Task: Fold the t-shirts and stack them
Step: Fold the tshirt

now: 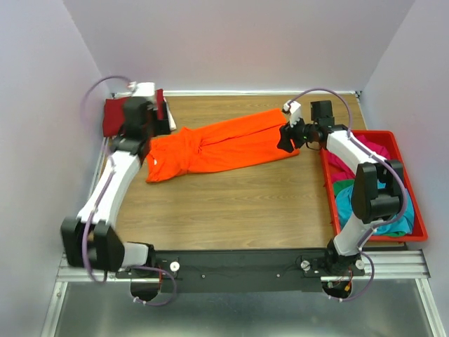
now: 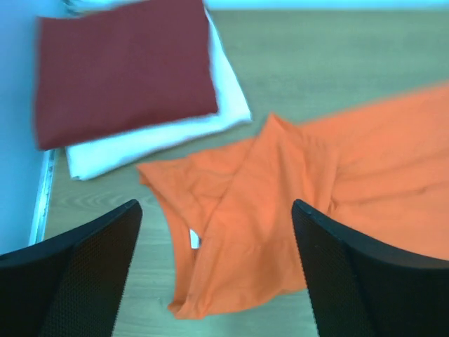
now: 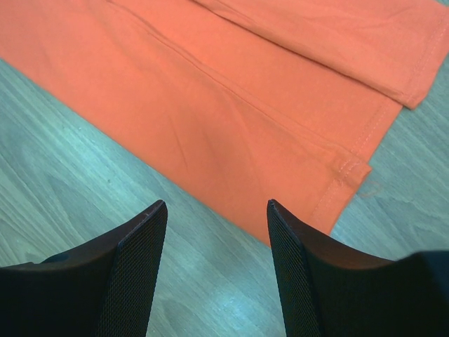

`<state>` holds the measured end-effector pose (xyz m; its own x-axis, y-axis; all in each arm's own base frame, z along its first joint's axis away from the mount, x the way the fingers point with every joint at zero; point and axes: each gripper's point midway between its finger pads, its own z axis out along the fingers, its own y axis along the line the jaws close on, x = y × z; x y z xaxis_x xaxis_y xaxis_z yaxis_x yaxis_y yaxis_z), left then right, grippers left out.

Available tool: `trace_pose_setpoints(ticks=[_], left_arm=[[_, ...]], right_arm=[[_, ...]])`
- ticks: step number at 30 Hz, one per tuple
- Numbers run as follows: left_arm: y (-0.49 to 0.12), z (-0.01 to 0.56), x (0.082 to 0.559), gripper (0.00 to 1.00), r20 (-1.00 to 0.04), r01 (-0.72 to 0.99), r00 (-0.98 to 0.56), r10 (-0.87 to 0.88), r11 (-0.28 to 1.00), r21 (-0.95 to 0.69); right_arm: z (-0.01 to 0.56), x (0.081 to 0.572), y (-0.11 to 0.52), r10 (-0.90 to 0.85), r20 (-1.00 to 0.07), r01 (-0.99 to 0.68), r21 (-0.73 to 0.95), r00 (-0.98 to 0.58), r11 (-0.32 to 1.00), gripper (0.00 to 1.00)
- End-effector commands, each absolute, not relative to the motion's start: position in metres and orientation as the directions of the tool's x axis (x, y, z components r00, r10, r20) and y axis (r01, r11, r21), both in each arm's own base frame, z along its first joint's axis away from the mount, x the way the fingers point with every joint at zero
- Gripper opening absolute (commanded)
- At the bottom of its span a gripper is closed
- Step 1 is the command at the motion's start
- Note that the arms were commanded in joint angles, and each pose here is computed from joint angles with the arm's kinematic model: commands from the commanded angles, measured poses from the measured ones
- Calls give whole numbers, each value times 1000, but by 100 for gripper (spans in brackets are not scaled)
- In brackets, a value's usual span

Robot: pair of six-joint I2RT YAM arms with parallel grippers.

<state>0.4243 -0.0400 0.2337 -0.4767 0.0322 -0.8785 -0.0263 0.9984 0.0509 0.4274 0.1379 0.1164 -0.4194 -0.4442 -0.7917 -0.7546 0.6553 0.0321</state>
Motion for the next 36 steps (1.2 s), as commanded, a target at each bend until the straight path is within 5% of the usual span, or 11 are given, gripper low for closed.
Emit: trace_pose_setpoints(ticks=[1,10,30,32,33,36], left_arm=[[-25,224,399,88,-880,-27,-417,-228,971,-239],[8,108,349,57,-643,-121,-632,-432,875,-470],[0,55,350,46,-551,-121,-767,-328,918,-377],[0,56,349,33,-555,-123,-764,-330,918,-377],[-2,57,348,17,-556,-119,-763,-330,917,-381],[-4,60,348,3,-562,-111,-757,-334,913,-393]], right_arm=[[118,430,129,-427,-783,-727,45,-451,686,66],[108,433,118,-400,-768,-699,86,-500,710,66],[85,433,110,-383,-725,-675,151,-572,722,65],[82,437,105,-375,-712,-645,144,-594,750,65],[83,441,103,-369,-711,-634,138,-598,761,65],[80,453,95,-356,-696,-585,114,-624,803,64]])
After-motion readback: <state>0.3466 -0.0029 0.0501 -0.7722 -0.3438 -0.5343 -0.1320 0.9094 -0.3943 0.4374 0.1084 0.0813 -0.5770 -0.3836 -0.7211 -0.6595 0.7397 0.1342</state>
